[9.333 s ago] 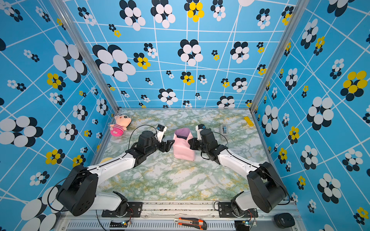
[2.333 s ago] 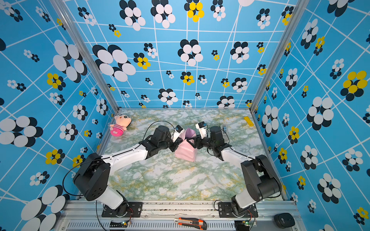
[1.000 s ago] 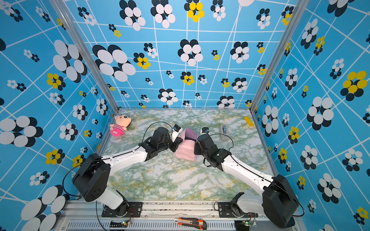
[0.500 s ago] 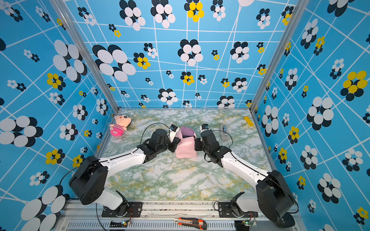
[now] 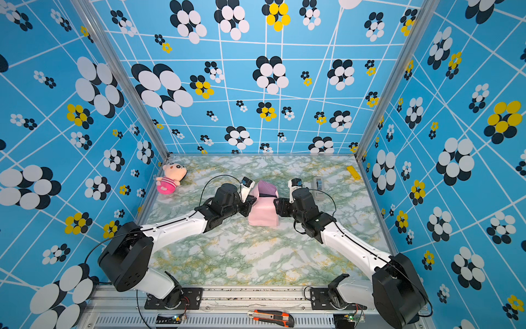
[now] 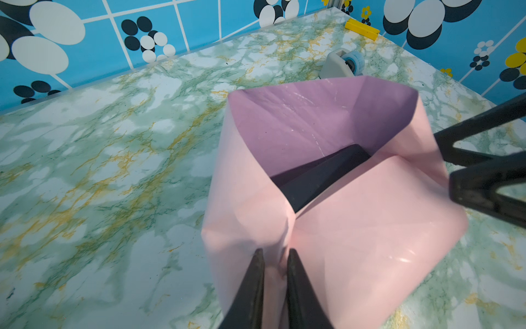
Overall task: Wrap a gift box in wrapping paper
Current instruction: Fold the seventh fold of the wrapping paper on the gift box.
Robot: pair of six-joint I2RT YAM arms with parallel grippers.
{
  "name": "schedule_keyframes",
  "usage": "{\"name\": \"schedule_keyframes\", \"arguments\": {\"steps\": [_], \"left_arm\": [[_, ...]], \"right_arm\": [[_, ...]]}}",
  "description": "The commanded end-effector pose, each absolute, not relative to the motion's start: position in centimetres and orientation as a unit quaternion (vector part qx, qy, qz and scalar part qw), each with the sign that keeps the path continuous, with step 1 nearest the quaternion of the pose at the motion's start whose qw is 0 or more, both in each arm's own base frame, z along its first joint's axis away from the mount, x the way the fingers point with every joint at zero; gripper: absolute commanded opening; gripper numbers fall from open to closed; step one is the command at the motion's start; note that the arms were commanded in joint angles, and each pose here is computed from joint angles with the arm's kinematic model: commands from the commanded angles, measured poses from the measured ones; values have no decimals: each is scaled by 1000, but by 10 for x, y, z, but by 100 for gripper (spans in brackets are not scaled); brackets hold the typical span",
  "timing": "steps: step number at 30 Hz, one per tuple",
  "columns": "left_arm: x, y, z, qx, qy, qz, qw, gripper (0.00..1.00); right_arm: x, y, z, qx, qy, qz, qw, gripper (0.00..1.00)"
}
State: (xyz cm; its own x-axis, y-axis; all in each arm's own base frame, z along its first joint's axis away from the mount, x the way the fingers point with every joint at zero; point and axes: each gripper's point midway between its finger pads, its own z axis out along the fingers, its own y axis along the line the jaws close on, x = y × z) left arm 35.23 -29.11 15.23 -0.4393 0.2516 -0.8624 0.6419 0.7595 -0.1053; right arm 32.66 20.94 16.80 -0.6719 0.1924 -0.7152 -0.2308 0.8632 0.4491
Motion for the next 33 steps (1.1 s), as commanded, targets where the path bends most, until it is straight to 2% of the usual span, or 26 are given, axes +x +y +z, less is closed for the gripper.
{"name": "schedule_keyframes", "arguments": {"steps": [1, 4, 8, 10, 16, 23, 28, 33], "left_arm": [[343, -279, 124, 266, 847, -197, 417, 19], [343, -279, 125, 267, 846, -197, 418, 19], [342, -278, 125, 269, 846, -194, 418, 19], [342, -279, 125, 270, 845, -194, 419, 19], [343, -279, 126, 271, 845, -194, 418, 19], [342, -278, 125, 273, 846, -189, 417, 19], [342, -280, 125, 276, 845, -189, 417, 19], [341, -281, 124, 276, 845, -190, 416, 19]], "right_arm": [[326, 216, 165, 1, 886, 261, 383, 62], [328, 212, 153, 9, 899, 231, 371, 59], [333, 203, 148, 11, 907, 193, 375, 42], [335, 204, 147, 4, 909, 185, 375, 37], [335, 218, 163, -30, 897, 172, 406, 35], [329, 226, 181, -77, 879, 143, 448, 23], [328, 244, 187, -107, 864, 183, 456, 15], [325, 262, 184, -124, 855, 231, 448, 15]]}}
